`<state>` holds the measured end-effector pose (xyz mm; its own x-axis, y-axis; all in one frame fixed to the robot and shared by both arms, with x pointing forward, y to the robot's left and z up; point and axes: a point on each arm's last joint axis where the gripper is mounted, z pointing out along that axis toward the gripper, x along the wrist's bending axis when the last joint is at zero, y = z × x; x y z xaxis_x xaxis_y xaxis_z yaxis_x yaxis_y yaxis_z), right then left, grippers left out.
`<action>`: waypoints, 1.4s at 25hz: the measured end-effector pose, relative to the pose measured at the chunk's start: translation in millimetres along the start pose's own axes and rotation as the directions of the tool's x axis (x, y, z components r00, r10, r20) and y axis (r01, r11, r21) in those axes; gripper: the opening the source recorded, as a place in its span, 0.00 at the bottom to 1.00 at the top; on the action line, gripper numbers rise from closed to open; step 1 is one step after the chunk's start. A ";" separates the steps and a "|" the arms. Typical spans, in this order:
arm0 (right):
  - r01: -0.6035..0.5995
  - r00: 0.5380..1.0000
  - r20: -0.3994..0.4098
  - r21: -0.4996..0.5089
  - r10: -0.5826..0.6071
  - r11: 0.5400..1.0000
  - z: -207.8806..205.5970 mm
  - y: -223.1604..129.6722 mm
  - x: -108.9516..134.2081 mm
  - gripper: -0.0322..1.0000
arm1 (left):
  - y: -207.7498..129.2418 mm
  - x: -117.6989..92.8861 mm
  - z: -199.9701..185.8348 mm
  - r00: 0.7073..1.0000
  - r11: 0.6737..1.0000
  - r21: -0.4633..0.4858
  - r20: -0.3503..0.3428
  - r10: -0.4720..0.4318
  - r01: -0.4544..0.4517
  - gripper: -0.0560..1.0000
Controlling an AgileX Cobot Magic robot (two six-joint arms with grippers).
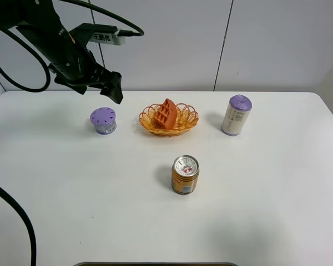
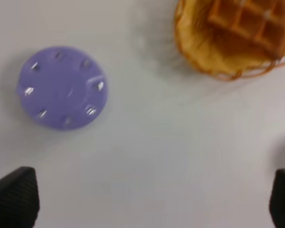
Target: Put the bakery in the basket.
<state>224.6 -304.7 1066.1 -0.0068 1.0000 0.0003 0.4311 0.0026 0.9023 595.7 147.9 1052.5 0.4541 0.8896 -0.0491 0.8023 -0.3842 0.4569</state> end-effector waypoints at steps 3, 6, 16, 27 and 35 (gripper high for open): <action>0.000 1.000 0.000 0.000 0.000 1.000 0.0 0.0 0.0 0.92 | -6.1 10.0 -16.6 1.000 0.999 0.036 -0.028 -0.003 0.004 0.99; 0.000 1.000 0.000 0.000 0.000 1.000 0.0 0.0 0.0 0.92 | -11.1 18.8 -32.3 0.999 0.998 0.054 -0.052 -0.010 0.013 0.99; 0.000 1.000 0.000 0.000 0.000 1.000 0.0 0.0 0.0 0.92 | -37.1 26.8 -60.1 0.998 0.995 0.102 -0.070 0.000 0.007 0.99; 0.000 1.000 0.000 0.000 0.000 1.000 0.0 0.0 0.0 0.92 | -91.3 21.6 -94.3 0.991 0.993 0.116 -0.135 0.022 -0.007 0.99; 0.000 1.000 0.000 0.000 0.000 1.000 0.0 0.0 0.0 0.92 | -130.3 19.4 -116.9 0.980 0.991 0.130 -0.198 0.007 0.019 0.99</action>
<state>224.6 -304.7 1066.1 -0.0068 1.0000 0.0003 0.4311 0.0026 0.9023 454.7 244.1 1095.8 0.3740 0.9181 0.1311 0.8543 -0.3961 0.3366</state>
